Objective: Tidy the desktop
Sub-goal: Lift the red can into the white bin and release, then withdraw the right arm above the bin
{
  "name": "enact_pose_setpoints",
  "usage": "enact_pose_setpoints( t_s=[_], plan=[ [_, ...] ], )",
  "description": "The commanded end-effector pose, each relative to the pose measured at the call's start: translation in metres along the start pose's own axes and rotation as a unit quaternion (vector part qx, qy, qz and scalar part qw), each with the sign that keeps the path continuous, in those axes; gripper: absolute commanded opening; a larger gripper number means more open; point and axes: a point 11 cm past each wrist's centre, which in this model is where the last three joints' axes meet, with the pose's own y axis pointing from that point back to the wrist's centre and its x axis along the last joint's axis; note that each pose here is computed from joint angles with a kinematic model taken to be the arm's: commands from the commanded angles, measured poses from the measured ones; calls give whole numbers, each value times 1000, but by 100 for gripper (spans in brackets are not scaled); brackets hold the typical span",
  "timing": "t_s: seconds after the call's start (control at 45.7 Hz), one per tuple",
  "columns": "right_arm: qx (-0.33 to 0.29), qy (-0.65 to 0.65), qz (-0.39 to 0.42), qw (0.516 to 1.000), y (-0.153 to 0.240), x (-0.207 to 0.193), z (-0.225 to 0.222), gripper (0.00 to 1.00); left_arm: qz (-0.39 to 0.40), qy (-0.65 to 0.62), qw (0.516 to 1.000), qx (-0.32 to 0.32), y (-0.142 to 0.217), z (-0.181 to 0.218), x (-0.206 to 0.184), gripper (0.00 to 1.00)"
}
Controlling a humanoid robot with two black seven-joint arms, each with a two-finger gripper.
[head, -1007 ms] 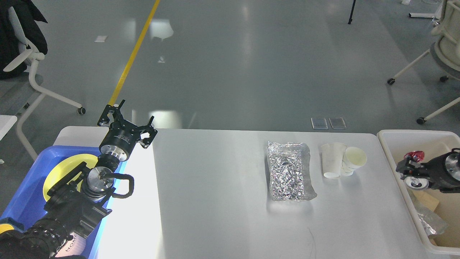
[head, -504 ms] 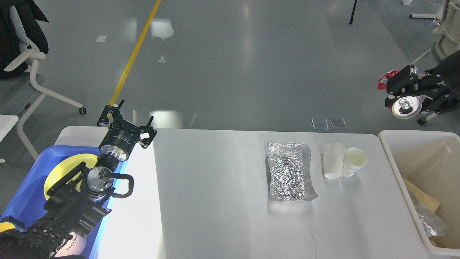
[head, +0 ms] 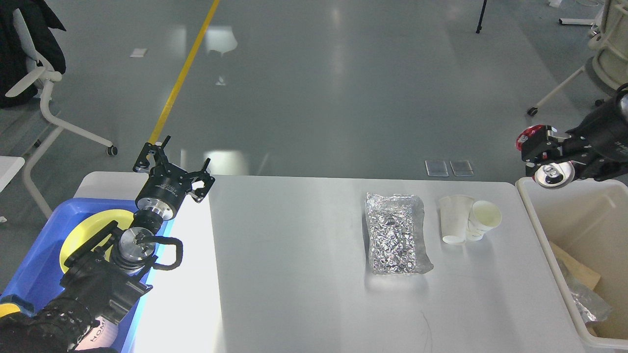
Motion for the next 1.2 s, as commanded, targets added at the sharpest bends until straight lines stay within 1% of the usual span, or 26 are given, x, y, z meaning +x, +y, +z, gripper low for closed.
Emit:
enact_pose_setpoints(
  t_s=[0.0, 0.044, 0.153, 0.306, 0.482, 0.569, 0.635, 0.722, 0.744, 0.766, 0.788, 0.81, 0.832, 0.854, 0.963, 1.182],
  plan=[
    [-48, -78, 57, 994, -27, 19, 71, 0, 0, 0, 1000, 0, 0, 0, 0, 98],
    [-71, -109, 86, 988, -43, 20, 102, 0, 1, 0, 1000, 0, 0, 0, 0, 98],
    [-115, -145, 124, 975, -78, 10, 152, 0, 0, 0, 1000, 0, 0, 0, 0, 98],
    [-156, -197, 194, 948, -136, -19, 205, 0, 1, -1, 1000, 0, 0, 0, 0, 98],
    [-193, -235, 251, 919, -203, -58, 230, 0, 0, -1, 1000, 1, 0, -1, 0, 98],
    [-224, -227, 284, 904, -218, -69, 242, 0, 0, -1, 1000, 1, 0, -1, 0, 98],
    [-232, -225, 300, 898, -227, -75, 241, 0, -1, -1, 1000, 1, 0, 0, -1, 98],
    [-231, -223, 300, 899, -239, -84, 235, 0, 0, -1, 1000, 1, 0, -1, 0, 98],
    [-231, -221, 299, 899, -240, -84, 234, 7, 0, -1, 1000, 1, 0, -1, 0, 98],
    [-231, -220, 298, 900, -240, -84, 233, 55, 0, -1, 1000, 1, 0, 0, -1, 98],
    [-231, -219, 298, 900, -241, -85, 233, 100, 0, -1, 1000, 1, 0, -1, 0, 98],
    [-230, -216, 297, 901, -241, -84, 231, 100, 0, -1, 1000, 1, 0, -1, 0, 98],
    [-231, -213, 296, 902, -243, -85, 230, 96, 1, -1, 1000, 0, 0, 0, 0, 98],
    [-232, -210, 296, 903, -243, -85, 229, 100, 0, -1, 1000, 1, 0, -1, 0, 98],
    [-242, -195, 296, 903, -240, -83, 232, 100, 0, -1, 1000, 1, 0, -1, 0, 98],
    [-243, -196, 302, 901, -236, -79, 234, 100, 0, -1, 1000, 1, 0, -1, 0, 98]
  ],
)
